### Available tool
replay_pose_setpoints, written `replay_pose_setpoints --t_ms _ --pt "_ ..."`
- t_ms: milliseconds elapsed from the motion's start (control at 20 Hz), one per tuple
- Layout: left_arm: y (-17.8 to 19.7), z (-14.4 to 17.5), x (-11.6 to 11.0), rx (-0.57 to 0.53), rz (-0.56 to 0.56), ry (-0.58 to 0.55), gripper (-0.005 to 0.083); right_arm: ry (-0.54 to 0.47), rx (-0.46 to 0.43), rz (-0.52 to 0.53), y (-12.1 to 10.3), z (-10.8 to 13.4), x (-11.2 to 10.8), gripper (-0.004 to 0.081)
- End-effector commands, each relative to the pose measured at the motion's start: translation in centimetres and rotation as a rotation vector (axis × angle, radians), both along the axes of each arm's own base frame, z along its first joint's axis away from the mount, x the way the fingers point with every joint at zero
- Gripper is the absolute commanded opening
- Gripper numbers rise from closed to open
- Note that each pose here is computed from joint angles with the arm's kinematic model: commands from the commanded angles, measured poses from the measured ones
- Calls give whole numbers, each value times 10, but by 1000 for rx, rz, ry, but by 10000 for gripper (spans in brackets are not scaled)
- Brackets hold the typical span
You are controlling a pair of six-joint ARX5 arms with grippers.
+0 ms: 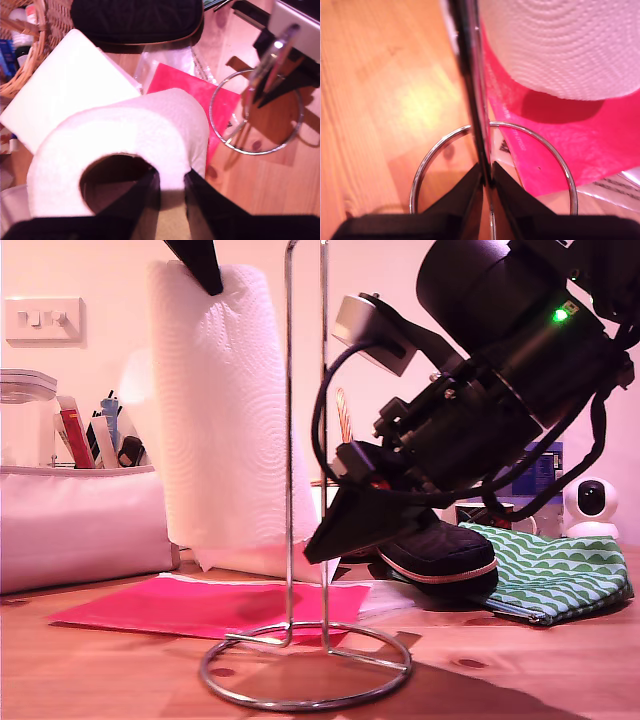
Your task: Insert the paper towel roll into the metallic stand.
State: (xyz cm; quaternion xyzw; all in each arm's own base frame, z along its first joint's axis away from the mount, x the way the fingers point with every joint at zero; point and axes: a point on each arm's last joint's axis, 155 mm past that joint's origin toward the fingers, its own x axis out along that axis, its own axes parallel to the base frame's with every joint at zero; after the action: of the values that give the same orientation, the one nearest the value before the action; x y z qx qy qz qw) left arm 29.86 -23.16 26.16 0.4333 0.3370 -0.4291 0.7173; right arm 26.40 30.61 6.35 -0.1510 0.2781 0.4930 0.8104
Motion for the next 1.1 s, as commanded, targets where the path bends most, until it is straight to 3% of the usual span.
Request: replay_pose_setpoints --t_ms 0,200,450,600,750,900,1050 --pt "3 20 -3 -33 5 -52 -24 64 0 31 6 -13 -16 -11" --pt "5 26 -1 -35 15 -66 -24 77 38 72 19 -7 -28 -11" --pt "6 27 -2 -34 16 -65 -24 72 9 42 14 -11 -24 -10" --pt "9 28 0 -20 28 -76 -24 60 -13 32 11 -14 -22 96" --pt "13 28 3 -1 45 -92 -24 63 -16 41 13 -15 -25 130" --pt "13 30 3 -3 44 -96 -24 60 -3 41 15 -12 -25 254" --pt "15 32 2 -7 44 -100 -24 74 29 49 18 -3 -29 266"
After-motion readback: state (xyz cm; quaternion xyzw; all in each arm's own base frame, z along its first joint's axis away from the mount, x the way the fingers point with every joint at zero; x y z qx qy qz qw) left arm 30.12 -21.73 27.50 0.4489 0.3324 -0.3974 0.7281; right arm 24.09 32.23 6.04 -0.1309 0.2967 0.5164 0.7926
